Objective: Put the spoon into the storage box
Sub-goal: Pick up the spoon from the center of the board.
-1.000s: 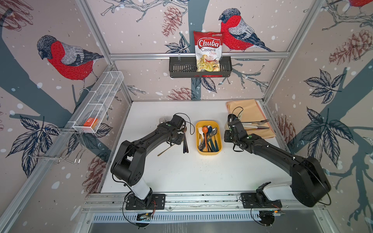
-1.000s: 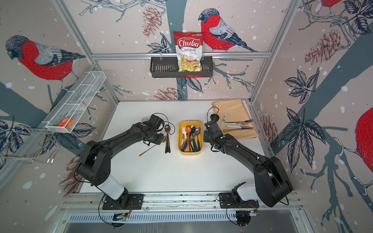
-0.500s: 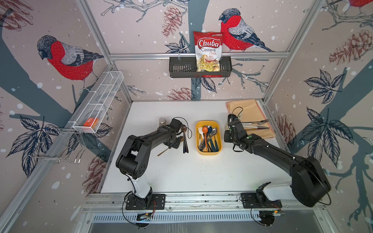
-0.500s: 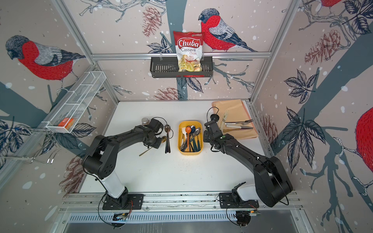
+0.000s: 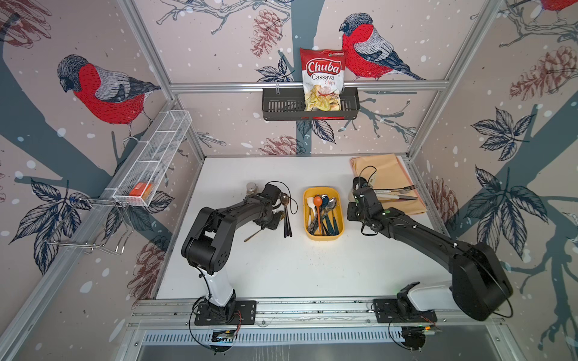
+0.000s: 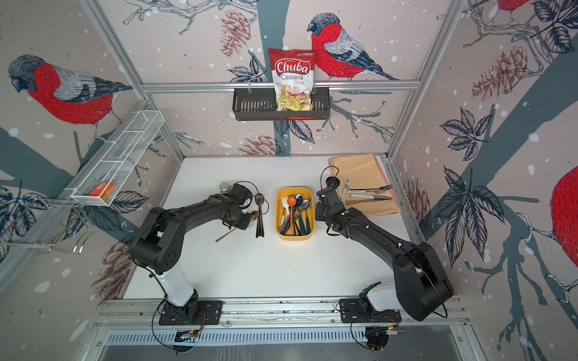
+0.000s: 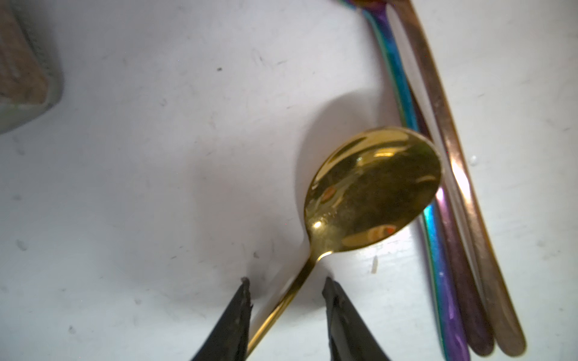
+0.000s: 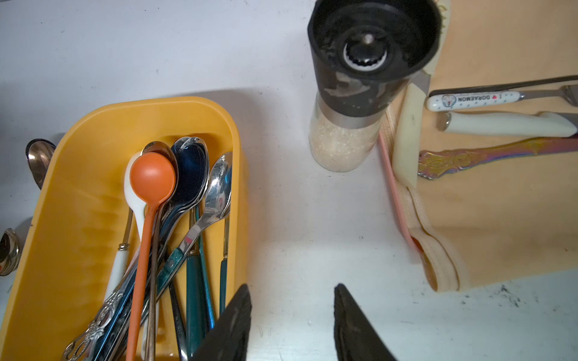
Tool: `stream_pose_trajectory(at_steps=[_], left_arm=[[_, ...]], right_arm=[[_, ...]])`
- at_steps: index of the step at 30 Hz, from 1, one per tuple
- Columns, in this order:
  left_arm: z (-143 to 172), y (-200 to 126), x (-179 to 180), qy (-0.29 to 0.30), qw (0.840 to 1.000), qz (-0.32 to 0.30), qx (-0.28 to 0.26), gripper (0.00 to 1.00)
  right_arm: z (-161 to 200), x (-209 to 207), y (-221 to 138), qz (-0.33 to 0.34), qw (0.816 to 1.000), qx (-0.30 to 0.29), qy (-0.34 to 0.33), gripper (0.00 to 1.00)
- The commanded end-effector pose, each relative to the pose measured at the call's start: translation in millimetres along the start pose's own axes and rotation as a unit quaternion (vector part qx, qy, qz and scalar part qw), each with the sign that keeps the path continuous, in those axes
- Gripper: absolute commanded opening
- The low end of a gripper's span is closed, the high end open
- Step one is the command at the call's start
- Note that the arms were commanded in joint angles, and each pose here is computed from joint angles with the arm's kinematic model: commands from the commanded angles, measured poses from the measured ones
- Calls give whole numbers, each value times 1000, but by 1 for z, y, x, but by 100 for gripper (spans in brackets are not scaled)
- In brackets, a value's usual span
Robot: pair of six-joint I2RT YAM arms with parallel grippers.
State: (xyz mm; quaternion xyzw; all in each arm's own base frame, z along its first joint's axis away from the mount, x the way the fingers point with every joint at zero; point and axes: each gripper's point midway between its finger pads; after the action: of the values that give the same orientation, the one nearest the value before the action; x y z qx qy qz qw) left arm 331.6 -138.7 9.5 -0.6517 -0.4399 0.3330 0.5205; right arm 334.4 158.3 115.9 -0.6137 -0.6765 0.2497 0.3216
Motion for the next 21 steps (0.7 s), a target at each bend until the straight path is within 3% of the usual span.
stream_pose_trajectory(at_steps=[1,10,21], left_arm=[[21,14,-9,2,999,25,38,39],[34,23,-10,-9,997,34,62,22],[34,25,-14,-24,997,45,62,9]], right_arm=[[-6,4,1,-5,1000,-10,4,45],[-6,4,1,-5,1000,-10,5,45],[-6,7,1,-6,1000,-11,4,45]])
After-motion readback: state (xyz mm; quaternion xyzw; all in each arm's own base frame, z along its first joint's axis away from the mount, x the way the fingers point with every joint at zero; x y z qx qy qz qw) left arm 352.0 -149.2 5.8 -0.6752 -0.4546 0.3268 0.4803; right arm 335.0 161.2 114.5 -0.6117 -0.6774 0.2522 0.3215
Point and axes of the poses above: each gripper's point midway between its finger pads, its own y axis out along the fingers, its own x axis along the line the jaws close on, z = x × y, and after that the axes turned 3 degrees about y, right-handed
